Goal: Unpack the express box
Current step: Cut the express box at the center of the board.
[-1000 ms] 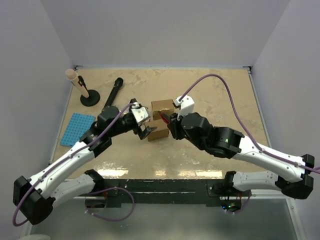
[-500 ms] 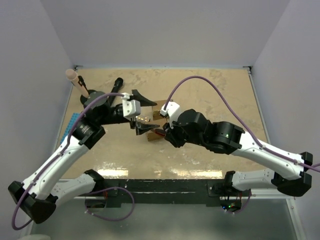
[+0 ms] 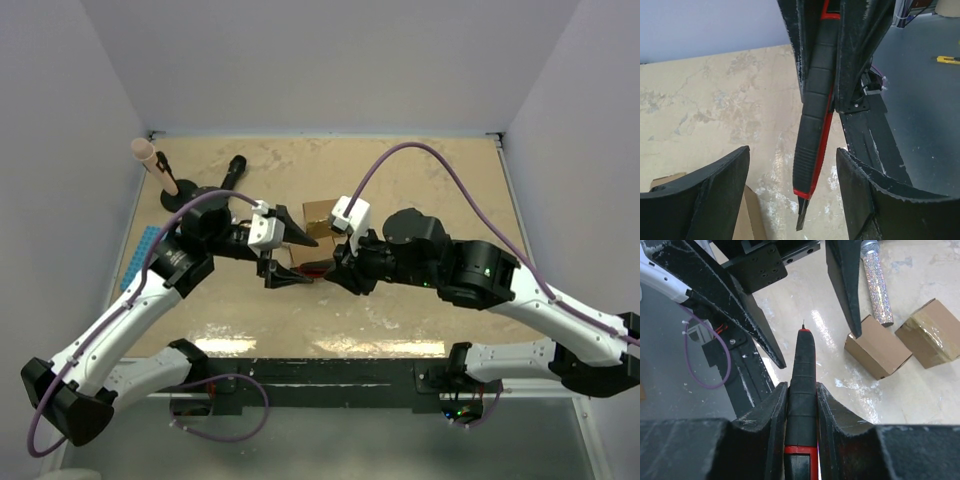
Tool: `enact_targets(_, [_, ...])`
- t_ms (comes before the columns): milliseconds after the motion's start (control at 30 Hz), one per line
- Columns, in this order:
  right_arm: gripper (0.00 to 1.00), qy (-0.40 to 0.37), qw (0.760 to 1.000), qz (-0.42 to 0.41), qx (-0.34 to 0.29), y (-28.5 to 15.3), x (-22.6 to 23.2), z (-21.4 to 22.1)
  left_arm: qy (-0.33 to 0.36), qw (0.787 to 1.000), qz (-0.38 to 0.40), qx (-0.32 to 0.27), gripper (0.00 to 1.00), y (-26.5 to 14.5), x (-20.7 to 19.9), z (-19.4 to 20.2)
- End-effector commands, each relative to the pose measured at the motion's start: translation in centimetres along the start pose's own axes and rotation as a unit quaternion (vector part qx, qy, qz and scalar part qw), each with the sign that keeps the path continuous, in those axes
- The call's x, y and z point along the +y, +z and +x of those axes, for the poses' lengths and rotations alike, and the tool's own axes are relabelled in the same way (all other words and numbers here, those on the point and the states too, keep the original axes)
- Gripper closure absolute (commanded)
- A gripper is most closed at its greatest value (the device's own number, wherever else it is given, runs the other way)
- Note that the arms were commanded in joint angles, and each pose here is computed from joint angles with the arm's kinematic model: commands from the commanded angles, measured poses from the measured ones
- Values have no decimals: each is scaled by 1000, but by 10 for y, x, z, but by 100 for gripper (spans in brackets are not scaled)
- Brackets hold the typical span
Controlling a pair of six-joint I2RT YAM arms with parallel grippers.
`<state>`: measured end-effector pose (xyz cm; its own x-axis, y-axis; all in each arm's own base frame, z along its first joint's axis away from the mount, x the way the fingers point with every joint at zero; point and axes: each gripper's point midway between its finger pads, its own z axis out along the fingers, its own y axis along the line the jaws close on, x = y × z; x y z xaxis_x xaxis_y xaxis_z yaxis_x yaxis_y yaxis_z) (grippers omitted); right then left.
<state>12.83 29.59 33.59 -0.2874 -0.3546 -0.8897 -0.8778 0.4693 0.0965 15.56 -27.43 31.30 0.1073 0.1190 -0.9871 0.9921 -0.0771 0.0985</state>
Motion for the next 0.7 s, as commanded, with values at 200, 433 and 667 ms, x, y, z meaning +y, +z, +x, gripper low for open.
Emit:
enact_targets(200, [100,-13,997,-16,-73,-6,6,-42,12,998,52,-24,71,6,-11,-5])
enact_targets(433, [100,-13,996,-18,-83,-5,8,-48,4,998,61,-24,79,9,-11,-3])
enact_targets(667, [100,-5,993,-27,-115,-7,11,-59,2,998,61,-31,100,9,-14,-7])
